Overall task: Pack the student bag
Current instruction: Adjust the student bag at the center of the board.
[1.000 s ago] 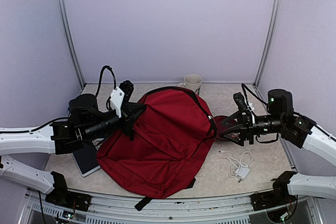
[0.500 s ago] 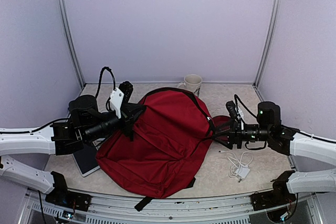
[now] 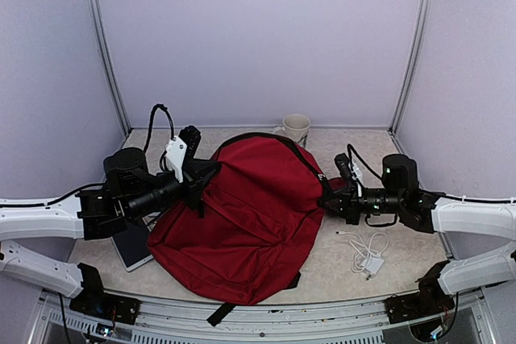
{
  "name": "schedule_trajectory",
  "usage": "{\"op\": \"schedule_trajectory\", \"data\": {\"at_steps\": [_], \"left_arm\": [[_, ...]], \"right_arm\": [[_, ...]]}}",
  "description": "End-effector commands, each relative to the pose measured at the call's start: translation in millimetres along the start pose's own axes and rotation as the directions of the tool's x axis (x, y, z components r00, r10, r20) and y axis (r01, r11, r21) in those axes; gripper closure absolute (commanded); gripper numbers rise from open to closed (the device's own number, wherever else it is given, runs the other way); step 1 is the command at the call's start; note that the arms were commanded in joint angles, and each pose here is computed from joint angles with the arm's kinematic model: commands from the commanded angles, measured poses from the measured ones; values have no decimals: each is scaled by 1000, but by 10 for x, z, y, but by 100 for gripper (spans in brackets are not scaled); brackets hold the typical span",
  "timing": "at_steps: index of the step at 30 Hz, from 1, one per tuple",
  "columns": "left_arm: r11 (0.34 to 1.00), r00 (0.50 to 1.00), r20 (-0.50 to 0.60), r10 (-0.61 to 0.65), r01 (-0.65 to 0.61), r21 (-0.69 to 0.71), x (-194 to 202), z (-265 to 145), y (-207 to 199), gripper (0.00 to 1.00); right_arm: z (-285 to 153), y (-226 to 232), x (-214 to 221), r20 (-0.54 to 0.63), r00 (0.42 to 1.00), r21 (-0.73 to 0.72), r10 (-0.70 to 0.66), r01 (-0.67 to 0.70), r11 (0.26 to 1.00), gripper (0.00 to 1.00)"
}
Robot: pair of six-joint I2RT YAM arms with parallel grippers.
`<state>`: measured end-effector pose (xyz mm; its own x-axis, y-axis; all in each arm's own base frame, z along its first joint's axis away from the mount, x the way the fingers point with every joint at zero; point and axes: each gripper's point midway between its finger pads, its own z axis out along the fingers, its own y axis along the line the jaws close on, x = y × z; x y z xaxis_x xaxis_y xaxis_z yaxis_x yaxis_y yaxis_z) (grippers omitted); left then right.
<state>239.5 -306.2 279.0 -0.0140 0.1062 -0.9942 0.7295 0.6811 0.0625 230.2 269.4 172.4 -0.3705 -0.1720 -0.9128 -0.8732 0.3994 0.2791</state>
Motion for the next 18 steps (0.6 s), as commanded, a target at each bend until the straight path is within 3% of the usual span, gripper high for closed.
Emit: {"op": "schedule_trajectory", "data": {"at_steps": [1, 3, 5, 9, 12, 14, 18], "left_arm": [[993, 995, 90, -48, 57, -101, -243, -70, 245, 81], [971, 996, 63, -61, 74, -227, -177, -66, 468, 30], [950, 997, 40, -62, 71, -303, -228, -80, 596, 18], [967, 984, 155, -84, 118, -225, -719, -237, 459, 10], [977, 971, 220, -97, 136, -167, -1009, -321, 258, 18], [990, 978, 195, -75, 96, -101, -1064, -246, -30, 28], [996, 996, 71, 46, -51, 73, -958, 77, -759, 36]], "right_arm": [[-21, 204, -386, 27, 996, -41, -89, 90, 995, 100], [-38, 273, -496, 28, 994, -40, -109, 110, 993, 100], [-51, 342, -579, 18, 992, -34, -122, 122, 992, 100], [-40, 464, -732, -25, 984, -20, -178, 178, 984, 100], [-7, 566, -895, -35, 975, -19, -219, 218, 976, 100], [44, 645, -961, -45, 969, -31, -243, 242, 970, 100], [182, 826, -996, -66, 952, -75, -299, 294, 953, 100]]}}
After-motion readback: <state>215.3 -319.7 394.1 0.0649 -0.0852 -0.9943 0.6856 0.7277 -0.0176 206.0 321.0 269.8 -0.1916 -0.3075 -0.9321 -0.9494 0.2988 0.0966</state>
